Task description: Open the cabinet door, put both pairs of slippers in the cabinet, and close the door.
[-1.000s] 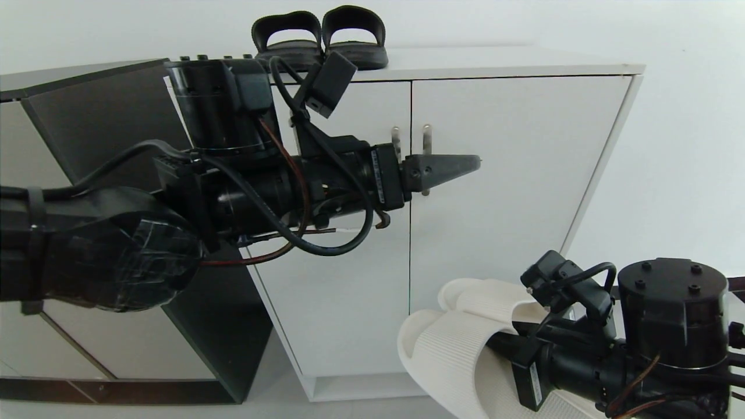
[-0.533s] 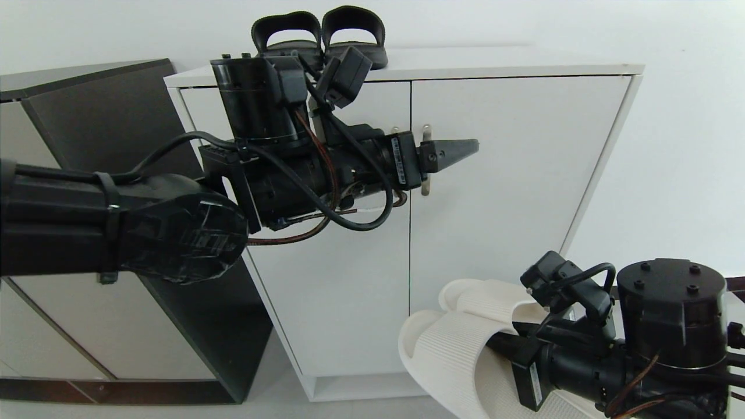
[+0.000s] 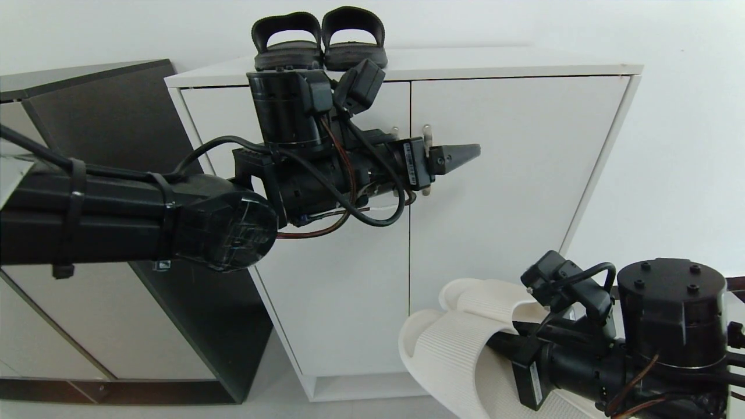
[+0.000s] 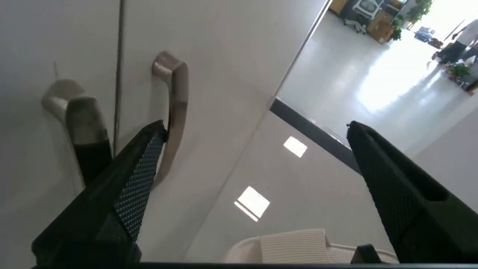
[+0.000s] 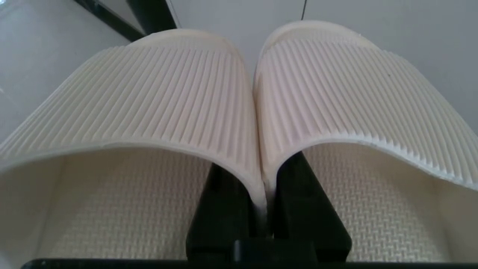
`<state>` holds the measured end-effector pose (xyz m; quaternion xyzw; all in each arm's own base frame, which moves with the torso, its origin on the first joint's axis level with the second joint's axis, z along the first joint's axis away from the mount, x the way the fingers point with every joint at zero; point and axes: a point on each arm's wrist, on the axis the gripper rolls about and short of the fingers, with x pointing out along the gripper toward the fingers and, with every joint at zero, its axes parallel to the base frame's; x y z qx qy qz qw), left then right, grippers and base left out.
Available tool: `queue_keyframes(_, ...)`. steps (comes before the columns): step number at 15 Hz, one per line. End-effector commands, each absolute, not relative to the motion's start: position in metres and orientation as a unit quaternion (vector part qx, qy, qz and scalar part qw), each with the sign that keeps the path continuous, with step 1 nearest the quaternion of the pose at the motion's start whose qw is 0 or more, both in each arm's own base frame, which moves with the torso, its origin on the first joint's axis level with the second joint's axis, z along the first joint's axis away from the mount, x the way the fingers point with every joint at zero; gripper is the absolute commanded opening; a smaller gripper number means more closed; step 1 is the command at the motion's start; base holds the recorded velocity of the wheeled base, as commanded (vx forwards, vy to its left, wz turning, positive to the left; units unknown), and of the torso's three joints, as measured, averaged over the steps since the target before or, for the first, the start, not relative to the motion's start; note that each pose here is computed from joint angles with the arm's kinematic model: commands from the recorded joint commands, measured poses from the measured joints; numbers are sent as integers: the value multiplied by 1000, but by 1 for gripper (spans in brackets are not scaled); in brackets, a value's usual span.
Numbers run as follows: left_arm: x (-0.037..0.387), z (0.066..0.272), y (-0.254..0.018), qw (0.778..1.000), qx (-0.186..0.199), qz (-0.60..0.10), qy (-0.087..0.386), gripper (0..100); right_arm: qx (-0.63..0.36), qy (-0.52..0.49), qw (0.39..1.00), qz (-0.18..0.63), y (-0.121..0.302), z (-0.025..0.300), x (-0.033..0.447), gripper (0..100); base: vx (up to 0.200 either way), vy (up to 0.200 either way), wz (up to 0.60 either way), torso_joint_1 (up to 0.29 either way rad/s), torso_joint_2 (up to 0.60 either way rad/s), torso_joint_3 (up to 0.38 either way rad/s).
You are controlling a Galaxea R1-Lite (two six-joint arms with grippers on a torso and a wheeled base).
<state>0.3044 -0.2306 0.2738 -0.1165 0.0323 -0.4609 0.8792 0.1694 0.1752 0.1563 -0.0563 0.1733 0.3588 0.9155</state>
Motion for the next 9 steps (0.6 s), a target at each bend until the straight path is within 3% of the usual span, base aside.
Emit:
queue_keyframes(1, 308, 271, -233, 880, -117, -460, 35, 100, -56, 173, 915, 359, 176, 156, 169, 0, 0, 0, 0, 0, 0, 0)
queue_keyframes(2, 309, 270, -234, 879, -117, -460, 36, 0, -57, 174, 915, 359, 176, 156, 169, 0, 0, 0, 0, 0, 0, 0)
queue_keyframes(6, 307, 271, -234, 879, -117, -462, 35, 0, -59, 177, 913, 362, 174, 154, 167, 0, 0, 0, 0, 0, 0, 0)
queue_keyframes(9, 283, 272, -235, 869, -115, -479, 46, 0, -62, 177, 901, 391, 169, 153, 159, 0, 0, 0, 0, 0, 0, 0)
